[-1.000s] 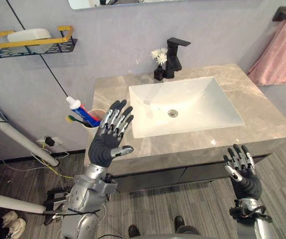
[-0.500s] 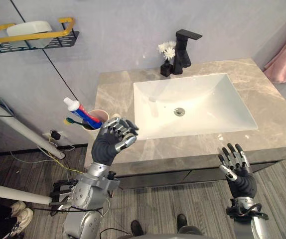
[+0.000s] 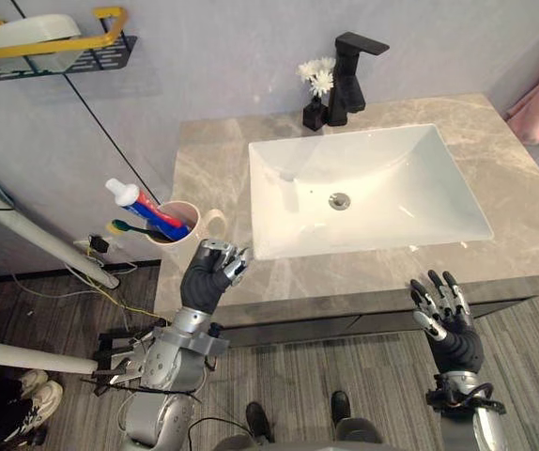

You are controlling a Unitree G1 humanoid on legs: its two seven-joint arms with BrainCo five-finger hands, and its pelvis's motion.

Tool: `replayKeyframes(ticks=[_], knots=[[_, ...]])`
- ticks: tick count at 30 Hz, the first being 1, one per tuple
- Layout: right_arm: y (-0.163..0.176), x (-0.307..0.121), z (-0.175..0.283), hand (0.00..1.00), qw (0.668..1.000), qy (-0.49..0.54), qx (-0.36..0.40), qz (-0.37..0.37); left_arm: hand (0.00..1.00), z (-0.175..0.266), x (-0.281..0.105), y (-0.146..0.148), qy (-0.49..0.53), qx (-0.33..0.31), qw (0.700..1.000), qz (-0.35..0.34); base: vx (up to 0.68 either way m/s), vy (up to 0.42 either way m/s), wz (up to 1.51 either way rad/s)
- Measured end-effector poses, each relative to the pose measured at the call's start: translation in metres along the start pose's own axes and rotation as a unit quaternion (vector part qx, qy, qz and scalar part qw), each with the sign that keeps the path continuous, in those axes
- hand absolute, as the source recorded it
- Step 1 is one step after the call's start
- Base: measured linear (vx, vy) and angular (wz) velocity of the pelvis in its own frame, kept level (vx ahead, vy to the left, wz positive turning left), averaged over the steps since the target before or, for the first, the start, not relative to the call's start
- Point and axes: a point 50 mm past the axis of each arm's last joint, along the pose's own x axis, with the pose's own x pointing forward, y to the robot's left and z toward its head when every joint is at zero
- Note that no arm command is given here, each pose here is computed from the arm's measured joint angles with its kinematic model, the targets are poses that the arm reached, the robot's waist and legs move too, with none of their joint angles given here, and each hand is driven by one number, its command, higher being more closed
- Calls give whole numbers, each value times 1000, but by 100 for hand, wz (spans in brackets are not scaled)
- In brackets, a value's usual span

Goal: Organize washtable

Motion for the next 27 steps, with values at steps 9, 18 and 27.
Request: replayKeyframes(ticks=[9, 18, 27], knots=[[0, -2, -1, 0, 1000, 3, -1, 6, 100, -5, -16, 13, 18, 0, 999, 40, -4, -2, 1], [-3, -4, 0, 0, 1000, 4, -9, 2, 100, -11, -28, 22, 35, -3, 997, 76, -16, -10, 6], [-5, -7, 0, 0, 1000, 4, -12, -3, 100, -10, -32, 26, 32, -3, 995, 93, -3, -2, 0]])
